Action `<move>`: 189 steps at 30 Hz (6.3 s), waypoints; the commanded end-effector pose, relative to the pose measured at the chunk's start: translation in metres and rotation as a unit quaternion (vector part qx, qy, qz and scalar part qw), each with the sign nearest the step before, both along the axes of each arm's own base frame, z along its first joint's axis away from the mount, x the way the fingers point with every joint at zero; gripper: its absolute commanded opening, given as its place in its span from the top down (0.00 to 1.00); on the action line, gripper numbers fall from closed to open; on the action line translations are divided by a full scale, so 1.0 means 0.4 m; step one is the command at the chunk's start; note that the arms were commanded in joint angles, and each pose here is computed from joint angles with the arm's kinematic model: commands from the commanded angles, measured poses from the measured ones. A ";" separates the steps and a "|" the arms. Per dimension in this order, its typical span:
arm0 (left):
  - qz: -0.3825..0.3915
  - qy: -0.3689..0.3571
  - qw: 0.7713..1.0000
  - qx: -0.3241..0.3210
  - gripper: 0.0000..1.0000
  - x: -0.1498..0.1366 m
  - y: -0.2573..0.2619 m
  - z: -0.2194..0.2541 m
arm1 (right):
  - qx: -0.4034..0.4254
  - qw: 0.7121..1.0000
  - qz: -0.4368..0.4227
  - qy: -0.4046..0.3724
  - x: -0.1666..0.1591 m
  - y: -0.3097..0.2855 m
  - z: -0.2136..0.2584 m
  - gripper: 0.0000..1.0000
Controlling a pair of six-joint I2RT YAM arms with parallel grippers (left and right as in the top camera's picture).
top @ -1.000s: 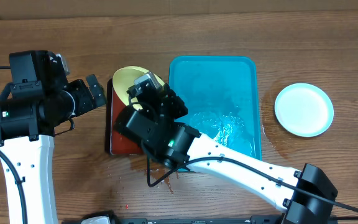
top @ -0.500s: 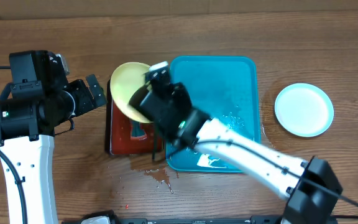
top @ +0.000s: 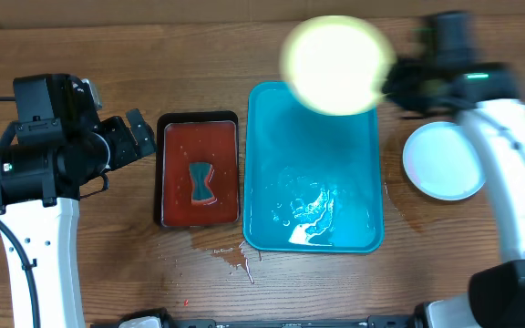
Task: Clean dirty plates on tray and stack at the side
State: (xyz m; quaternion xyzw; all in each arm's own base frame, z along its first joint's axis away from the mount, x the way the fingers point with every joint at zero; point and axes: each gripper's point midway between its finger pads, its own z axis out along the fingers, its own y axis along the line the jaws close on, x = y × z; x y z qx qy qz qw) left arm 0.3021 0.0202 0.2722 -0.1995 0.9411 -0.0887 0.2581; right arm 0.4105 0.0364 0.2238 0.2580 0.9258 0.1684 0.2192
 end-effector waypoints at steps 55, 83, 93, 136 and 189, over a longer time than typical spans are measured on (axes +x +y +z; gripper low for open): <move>-0.007 -0.016 1.000 0.004 0.00 -0.001 0.001 0.023 | -0.039 0.905 0.324 -0.272 -0.354 0.165 0.205 0.00; -0.007 -0.016 1.000 0.004 0.00 -0.001 0.001 0.023 | -0.242 0.818 0.118 -0.508 -0.443 -0.034 -0.053 0.00; -0.007 -0.016 1.000 0.004 0.00 -0.001 0.001 0.024 | -0.245 0.789 0.115 -0.551 -0.418 -0.027 -0.079 0.00; -0.096 -0.336 0.933 0.085 0.00 -0.084 -0.100 0.121 | -0.240 0.809 0.123 -0.522 -0.416 -0.027 -0.123 0.00; -0.106 -0.466 0.873 0.098 0.00 -0.144 -0.124 -0.287 | -0.240 0.809 0.123 -0.522 -0.416 -0.027 -0.123 0.00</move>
